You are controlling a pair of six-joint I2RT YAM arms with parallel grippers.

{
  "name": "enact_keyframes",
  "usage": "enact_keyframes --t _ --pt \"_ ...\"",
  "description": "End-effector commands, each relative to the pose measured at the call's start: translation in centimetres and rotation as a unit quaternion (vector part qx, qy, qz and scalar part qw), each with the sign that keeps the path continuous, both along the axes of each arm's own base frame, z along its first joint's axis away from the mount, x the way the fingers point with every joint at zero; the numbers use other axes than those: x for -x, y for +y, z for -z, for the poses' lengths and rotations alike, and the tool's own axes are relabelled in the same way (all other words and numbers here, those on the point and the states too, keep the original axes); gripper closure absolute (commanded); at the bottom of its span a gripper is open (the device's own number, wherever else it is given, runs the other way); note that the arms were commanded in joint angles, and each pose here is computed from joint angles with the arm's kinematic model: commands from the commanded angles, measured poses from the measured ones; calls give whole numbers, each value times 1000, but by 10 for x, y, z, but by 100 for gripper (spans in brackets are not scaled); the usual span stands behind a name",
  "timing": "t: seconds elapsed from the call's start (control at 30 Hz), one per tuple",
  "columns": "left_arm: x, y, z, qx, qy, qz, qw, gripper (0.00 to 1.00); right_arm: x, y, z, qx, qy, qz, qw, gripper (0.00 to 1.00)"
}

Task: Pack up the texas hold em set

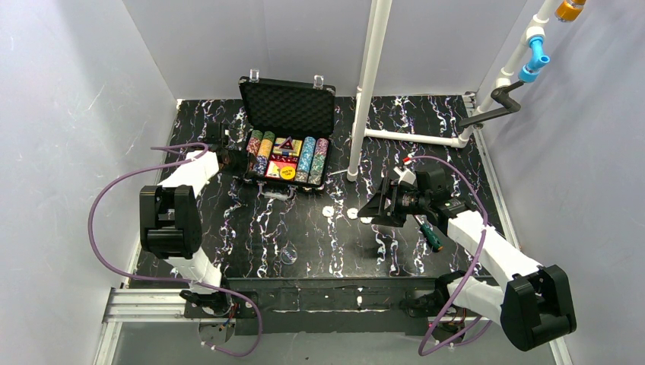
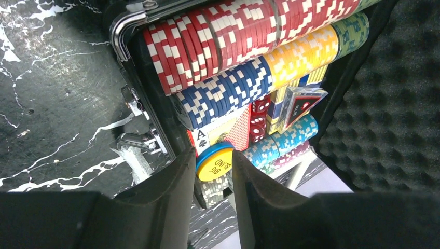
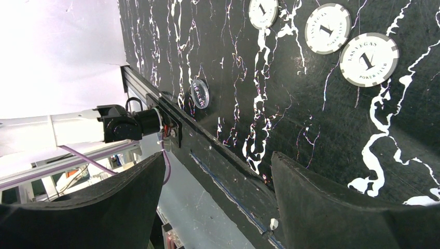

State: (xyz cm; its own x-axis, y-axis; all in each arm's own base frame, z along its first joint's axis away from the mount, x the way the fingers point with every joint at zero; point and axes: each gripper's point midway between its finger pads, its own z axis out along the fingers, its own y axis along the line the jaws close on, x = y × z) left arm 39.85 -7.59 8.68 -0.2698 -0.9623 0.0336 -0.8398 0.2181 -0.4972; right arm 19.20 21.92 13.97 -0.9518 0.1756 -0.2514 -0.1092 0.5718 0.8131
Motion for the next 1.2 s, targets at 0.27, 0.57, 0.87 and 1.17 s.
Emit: enact_keyframes --t 0.27,0.57,0.87,1.17 --pt "94 -33 -32 -77 -133 308 939 26 5 -11 12 49 -27 -30 998 19" --pt "215 -67 -8 -143 -58 439 885 20 4 -12 25 125 -39 -56 990 17" --pt "264 -70 24 -255 50 490 832 18 7 10 15 106 -34 -49 993 19" --pt "270 -99 49 -241 64 541 803 26 20 15 22 119 -26 -61 991 21"
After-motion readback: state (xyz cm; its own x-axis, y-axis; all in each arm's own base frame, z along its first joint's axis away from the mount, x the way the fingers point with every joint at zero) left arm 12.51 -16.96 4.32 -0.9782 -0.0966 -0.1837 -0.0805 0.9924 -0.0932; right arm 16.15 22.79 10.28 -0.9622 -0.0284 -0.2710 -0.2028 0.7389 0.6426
